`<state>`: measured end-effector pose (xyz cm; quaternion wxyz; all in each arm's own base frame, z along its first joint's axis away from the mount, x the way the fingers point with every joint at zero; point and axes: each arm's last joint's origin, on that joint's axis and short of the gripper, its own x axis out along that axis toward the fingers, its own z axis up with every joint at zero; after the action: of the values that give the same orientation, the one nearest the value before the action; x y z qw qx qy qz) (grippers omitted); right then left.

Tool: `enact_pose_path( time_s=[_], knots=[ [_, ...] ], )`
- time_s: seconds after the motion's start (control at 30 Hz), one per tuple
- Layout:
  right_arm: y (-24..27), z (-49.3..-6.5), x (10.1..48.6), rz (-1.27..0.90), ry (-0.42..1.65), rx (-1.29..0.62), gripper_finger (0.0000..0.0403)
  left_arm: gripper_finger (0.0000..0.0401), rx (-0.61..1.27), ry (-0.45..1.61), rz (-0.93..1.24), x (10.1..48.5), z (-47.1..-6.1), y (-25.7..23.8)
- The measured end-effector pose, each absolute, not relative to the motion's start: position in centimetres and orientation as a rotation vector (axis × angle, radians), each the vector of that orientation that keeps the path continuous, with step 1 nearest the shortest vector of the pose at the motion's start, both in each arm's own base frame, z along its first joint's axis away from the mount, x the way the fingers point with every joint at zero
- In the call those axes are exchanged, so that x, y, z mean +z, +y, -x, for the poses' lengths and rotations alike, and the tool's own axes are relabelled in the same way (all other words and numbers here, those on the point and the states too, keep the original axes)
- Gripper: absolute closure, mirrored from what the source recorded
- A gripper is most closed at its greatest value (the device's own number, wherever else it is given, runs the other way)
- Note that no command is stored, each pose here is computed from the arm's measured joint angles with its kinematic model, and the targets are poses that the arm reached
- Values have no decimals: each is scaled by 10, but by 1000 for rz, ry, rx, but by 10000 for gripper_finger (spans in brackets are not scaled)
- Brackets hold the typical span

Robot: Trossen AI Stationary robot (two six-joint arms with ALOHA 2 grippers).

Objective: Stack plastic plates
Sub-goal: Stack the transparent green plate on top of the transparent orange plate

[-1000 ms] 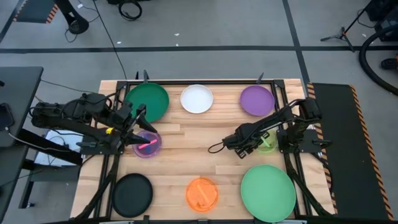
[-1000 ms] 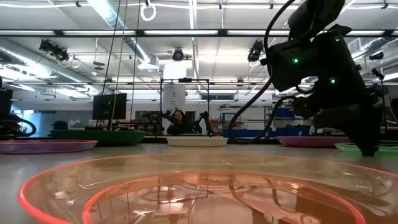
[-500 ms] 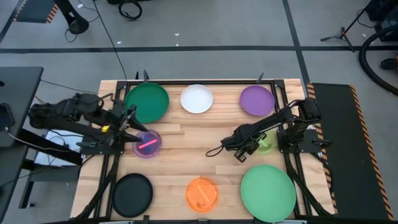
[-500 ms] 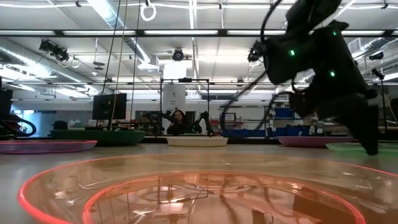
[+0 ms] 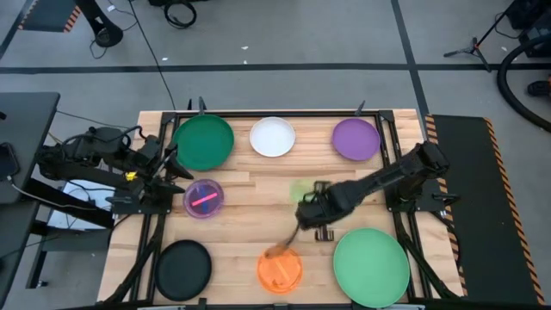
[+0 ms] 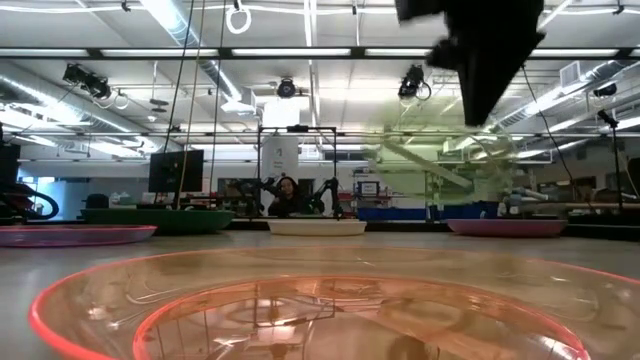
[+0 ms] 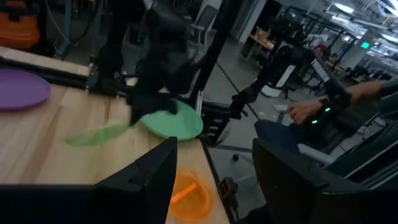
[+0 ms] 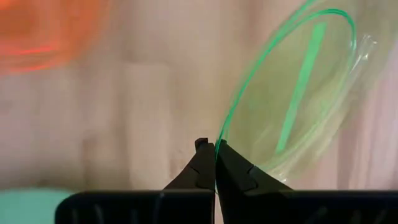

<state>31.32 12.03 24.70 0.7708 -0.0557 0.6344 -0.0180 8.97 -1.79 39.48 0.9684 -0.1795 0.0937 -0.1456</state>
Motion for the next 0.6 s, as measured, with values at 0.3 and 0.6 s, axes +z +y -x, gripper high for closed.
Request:
enact_pose_path(
  time_s=[0.3, 0.6],
  knots=[
    [186, -306, 236, 778, 1195, 553, 394, 186, -259, 195, 358, 394, -93, -17],
    [224, -334, 200, 1267, 1051, 678, 393, 186, -197, 389, 474, 376, -142, -29]
  ],
)
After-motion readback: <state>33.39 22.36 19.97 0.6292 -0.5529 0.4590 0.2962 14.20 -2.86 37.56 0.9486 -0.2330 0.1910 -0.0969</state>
